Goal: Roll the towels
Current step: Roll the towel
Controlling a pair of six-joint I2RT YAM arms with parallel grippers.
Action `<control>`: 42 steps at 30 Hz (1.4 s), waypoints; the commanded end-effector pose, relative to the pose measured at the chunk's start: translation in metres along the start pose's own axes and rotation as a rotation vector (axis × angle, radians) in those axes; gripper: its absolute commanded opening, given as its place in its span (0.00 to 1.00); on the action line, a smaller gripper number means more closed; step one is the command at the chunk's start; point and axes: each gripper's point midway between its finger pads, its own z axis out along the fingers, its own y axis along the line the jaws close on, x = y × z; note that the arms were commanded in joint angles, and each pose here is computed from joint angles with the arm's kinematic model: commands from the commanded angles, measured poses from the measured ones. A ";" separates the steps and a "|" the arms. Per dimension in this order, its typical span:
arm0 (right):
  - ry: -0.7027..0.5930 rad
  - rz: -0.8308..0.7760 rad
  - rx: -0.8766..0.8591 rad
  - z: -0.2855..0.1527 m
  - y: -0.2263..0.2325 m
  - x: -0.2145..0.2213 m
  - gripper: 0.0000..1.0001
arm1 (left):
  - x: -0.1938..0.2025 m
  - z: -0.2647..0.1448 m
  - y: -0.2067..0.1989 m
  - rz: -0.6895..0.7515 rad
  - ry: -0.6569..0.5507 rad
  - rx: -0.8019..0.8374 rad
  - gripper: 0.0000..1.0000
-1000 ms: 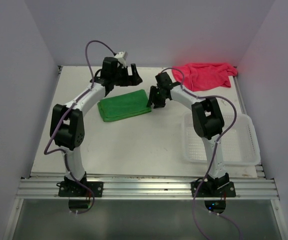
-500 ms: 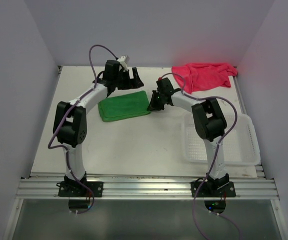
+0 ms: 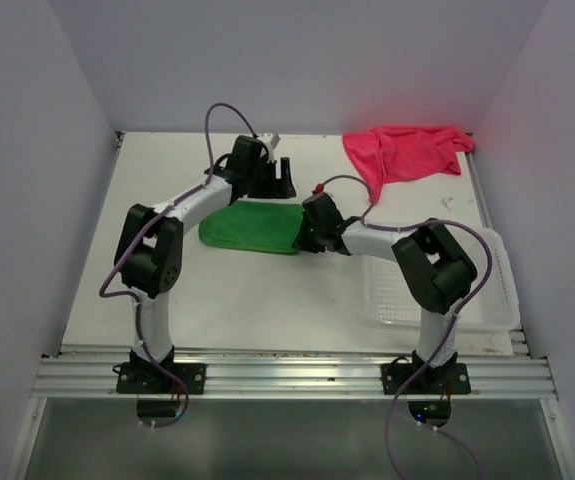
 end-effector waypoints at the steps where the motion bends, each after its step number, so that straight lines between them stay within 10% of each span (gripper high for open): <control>1: -0.110 0.056 0.052 -0.007 -0.017 -0.009 0.00 | 0.013 0.008 -0.008 0.043 0.029 -0.013 0.78; 14: -0.154 0.067 0.011 -0.012 -0.013 -0.014 0.00 | 0.040 0.049 -0.051 0.116 0.111 -0.013 0.63; 42: -0.142 0.062 0.006 -0.016 -0.016 -0.006 0.00 | 0.095 0.096 0.018 0.175 0.255 -0.305 0.40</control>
